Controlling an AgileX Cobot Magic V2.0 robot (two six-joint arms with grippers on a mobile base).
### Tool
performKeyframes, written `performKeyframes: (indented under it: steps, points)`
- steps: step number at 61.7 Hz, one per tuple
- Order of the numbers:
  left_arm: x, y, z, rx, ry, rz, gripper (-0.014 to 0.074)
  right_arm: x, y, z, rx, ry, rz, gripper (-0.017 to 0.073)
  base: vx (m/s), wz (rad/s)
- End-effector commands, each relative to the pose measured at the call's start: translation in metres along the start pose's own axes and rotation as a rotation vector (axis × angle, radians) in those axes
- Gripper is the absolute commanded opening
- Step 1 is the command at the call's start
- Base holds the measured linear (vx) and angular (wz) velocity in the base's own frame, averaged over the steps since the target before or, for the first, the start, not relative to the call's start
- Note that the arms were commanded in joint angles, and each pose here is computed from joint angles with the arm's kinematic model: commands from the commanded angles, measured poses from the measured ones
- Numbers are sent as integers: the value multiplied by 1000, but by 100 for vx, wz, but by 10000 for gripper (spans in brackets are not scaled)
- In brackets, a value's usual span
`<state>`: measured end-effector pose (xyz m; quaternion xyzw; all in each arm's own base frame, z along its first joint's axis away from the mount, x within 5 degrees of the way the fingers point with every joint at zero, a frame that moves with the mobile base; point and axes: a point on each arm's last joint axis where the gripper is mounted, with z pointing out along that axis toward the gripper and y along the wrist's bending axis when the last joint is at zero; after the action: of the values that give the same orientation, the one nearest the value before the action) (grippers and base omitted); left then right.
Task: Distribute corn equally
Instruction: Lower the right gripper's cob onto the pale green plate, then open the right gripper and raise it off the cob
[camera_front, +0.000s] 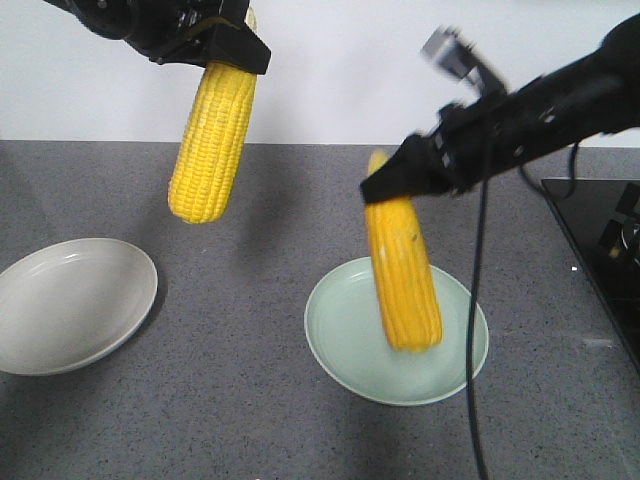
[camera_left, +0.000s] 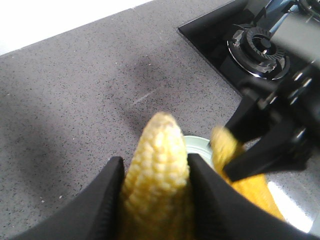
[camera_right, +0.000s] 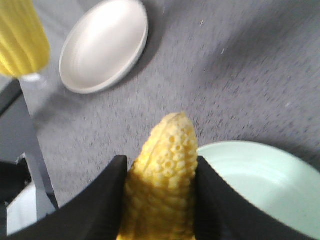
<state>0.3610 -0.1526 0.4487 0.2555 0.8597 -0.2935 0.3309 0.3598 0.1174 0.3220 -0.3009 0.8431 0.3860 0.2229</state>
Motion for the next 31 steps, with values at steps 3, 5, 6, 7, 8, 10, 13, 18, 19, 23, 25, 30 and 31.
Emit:
performKeyframes:
  steps: [3,5,6,7,8,10,13,18,19,23,25,30,31]
  points:
    - [-9,-21,-29,34,-99,27,-6,-7,7,-4,-17,-57,-37,7,0,0]
    - [-9,-21,-29,34,-99,27,-6,-7,6,-3,-19,-55,-32,7,0,0]
    - [-9,-21,-29,34,-99,27,-6,-7,5,-2,-19,-54,-32,7,0,0]
    - [-9,-21,-29,34,-99,27,-6,-6,4,-1,-18,-51,-30,7,0,0]
    - [-9,-21,-29,34,-99,27,-6,-6,4,-1,-18,-46,-29,7,0,0]
    - [-9,-21,-29,34,-99,27,-6,-5,2,0,-16,-40,-28,7,0,0]
    - [-9,-21,-29,34,-99,27,-6,-4,0,1,-7,-27,-31,7,0,0]
    - [-9,-21,-29,34,-99,27,-6,-2,-4,3,10,-4,-34,8,0,0]
    - [-9,-21,-29,34,-99,27,-6,-1,-4,3,14,1,-37,8,0,0]
    - [-9,-21,-29,33,-99,27,-6,1,-7,4,37,25,-45,10,0,0]
    - [-9,-21,-29,33,-99,27,-6,2,-9,5,46,37,-44,11,0,0]
    - [-9,-21,-29,33,-99,27,-6,4,-12,5,59,53,-41,19,0,0]
    - [-9,-21,-29,33,-99,27,-6,4,-12,6,60,56,-40,22,0,0]
